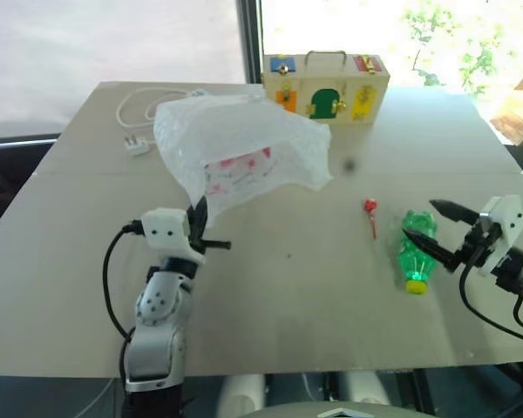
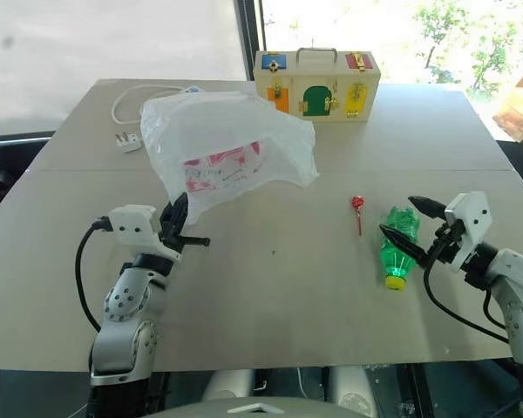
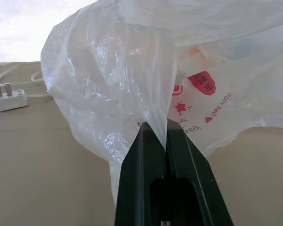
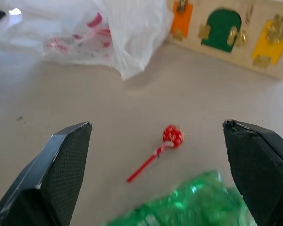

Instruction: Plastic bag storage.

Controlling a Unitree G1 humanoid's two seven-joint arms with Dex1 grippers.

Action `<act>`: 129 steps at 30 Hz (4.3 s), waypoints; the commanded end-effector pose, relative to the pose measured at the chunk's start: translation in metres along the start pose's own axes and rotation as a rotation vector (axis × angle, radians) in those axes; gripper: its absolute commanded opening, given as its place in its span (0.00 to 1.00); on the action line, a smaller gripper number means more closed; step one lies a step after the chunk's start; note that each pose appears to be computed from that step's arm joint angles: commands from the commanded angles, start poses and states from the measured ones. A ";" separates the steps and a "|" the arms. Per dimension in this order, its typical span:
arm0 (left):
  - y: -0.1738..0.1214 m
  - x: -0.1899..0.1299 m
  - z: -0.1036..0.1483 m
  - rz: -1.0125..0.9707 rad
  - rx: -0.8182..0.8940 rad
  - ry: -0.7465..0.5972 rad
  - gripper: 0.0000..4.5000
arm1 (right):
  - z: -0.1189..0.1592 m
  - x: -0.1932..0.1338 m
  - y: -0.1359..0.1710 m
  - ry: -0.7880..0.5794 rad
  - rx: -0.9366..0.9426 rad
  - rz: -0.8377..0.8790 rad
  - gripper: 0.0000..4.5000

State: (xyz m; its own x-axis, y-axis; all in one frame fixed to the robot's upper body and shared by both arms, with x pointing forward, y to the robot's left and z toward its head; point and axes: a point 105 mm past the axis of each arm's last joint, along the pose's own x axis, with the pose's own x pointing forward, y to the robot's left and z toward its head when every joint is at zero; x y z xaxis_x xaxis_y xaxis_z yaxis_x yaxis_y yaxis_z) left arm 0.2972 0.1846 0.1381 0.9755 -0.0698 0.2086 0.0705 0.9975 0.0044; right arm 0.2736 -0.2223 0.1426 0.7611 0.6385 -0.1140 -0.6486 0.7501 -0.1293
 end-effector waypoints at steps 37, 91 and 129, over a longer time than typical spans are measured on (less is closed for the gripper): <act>-0.027 -0.003 0.017 -0.104 -0.082 -0.054 0.00 | 0.031 0.044 0.061 0.077 0.075 0.064 0.72; -0.067 -0.030 0.004 -0.430 -0.263 0.014 0.00 | -0.015 0.134 -0.016 0.226 0.061 -0.204 0.99; -0.081 -0.077 0.001 -0.529 -0.363 0.123 0.00 | 0.086 0.273 0.118 -0.143 0.136 0.260 0.96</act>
State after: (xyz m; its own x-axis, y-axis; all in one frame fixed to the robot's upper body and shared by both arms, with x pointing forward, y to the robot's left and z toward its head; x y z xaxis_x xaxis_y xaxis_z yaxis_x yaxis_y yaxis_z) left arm 0.2203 0.1107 0.1091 0.8108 -0.5756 0.1063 0.5788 0.7615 -0.2916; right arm 0.4125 0.0594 0.1903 0.6200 0.7831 0.0485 -0.7844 0.6173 0.0594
